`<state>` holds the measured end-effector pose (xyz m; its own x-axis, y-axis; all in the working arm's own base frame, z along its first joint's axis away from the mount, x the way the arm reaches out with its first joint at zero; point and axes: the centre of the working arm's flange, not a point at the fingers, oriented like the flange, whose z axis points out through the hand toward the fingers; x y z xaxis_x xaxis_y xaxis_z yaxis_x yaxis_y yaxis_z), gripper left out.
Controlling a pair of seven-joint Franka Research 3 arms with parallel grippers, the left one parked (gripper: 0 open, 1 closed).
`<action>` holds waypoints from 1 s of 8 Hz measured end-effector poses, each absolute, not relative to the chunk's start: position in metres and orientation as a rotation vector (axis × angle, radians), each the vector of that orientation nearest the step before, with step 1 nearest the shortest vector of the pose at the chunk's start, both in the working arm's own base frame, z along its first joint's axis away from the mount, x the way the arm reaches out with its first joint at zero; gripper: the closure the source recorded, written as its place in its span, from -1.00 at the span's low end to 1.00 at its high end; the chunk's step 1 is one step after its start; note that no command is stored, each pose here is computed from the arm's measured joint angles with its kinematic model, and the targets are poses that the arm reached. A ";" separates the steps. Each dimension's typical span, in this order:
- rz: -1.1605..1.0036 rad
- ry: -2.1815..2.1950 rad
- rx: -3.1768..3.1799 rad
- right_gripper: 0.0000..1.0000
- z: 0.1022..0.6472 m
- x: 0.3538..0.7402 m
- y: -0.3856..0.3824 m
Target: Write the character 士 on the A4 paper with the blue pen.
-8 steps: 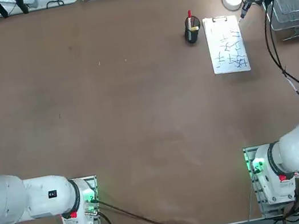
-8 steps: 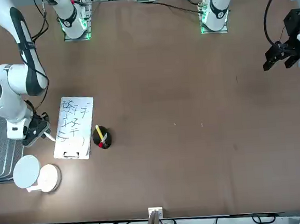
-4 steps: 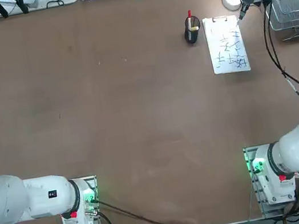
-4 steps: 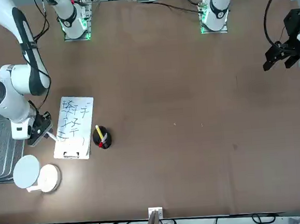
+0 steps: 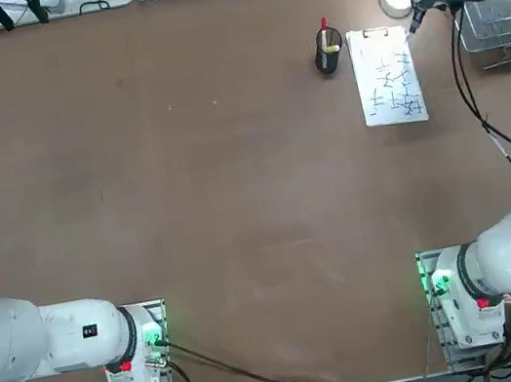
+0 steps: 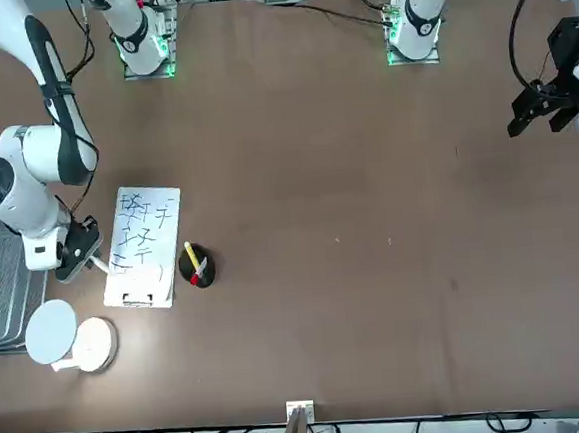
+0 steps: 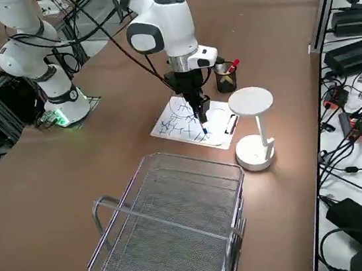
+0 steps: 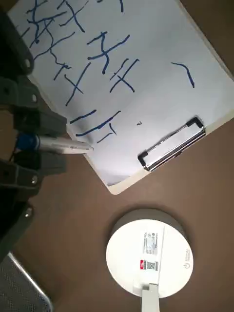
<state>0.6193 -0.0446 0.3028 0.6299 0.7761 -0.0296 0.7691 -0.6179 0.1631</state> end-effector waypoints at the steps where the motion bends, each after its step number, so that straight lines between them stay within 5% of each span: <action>1: 0.069 1.292 2.682 0.59 0.301 0.620 -0.045; 8: 0.071 1.302 2.675 0.59 0.286 0.616 -0.046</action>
<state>0.6165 -0.0461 0.2859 0.6185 0.7852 -0.0292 0.7774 -0.6060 0.1686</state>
